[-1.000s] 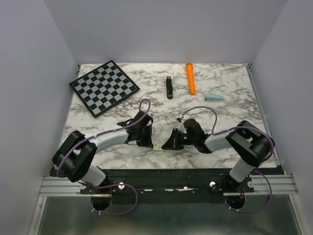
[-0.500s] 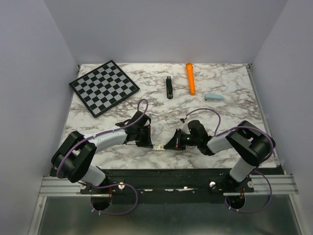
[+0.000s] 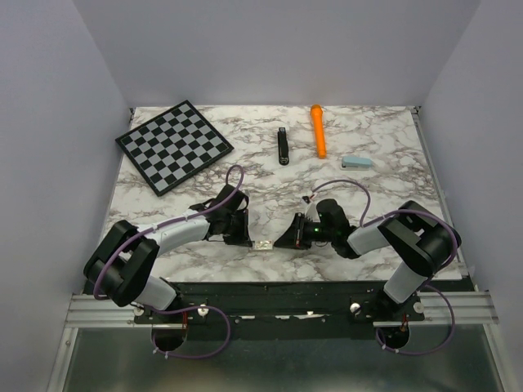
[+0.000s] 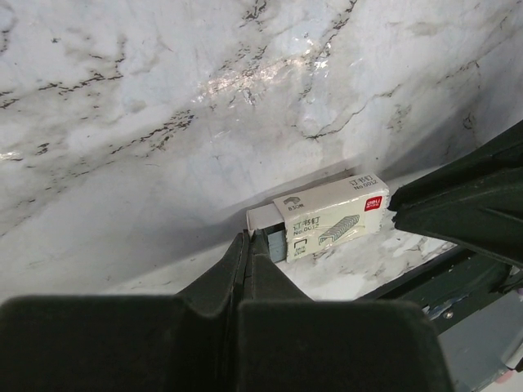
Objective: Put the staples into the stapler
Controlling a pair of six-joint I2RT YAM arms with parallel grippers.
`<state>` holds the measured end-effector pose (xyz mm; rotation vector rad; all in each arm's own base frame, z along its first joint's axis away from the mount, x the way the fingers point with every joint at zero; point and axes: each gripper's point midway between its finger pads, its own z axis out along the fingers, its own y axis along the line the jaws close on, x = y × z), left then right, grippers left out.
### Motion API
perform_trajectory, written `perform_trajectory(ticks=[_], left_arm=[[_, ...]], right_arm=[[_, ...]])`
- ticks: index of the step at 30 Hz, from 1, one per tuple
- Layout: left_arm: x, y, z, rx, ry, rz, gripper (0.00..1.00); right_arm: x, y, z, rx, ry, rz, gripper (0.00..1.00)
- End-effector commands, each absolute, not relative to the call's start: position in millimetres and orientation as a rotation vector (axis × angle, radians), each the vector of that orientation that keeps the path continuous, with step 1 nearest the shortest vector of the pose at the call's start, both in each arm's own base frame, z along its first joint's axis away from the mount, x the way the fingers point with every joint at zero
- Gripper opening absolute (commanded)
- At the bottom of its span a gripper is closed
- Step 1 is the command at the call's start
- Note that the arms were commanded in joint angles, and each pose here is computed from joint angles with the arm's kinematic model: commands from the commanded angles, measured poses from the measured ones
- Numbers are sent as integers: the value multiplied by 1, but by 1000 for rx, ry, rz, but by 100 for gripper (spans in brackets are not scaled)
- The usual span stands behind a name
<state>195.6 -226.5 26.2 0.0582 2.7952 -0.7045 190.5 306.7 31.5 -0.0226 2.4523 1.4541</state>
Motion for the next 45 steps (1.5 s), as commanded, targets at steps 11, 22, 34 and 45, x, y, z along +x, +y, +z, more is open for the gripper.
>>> perform_trajectory(ticks=[11,22,34,45], left_arm=[[198,-231,34,54,2785,-738,0],[200,-234,34,45,2782,-755,0],[199,-234,37,39,2773,-771,0],[200,-218,39,19,2765,-749,0]], right_arm=[[189,323,48,-79,2329,1676,42],[191,330,46,-88,2316,1726,42],[191,331,48,-84,2286,1752,2],[187,318,41,-73,2296,1713,1]])
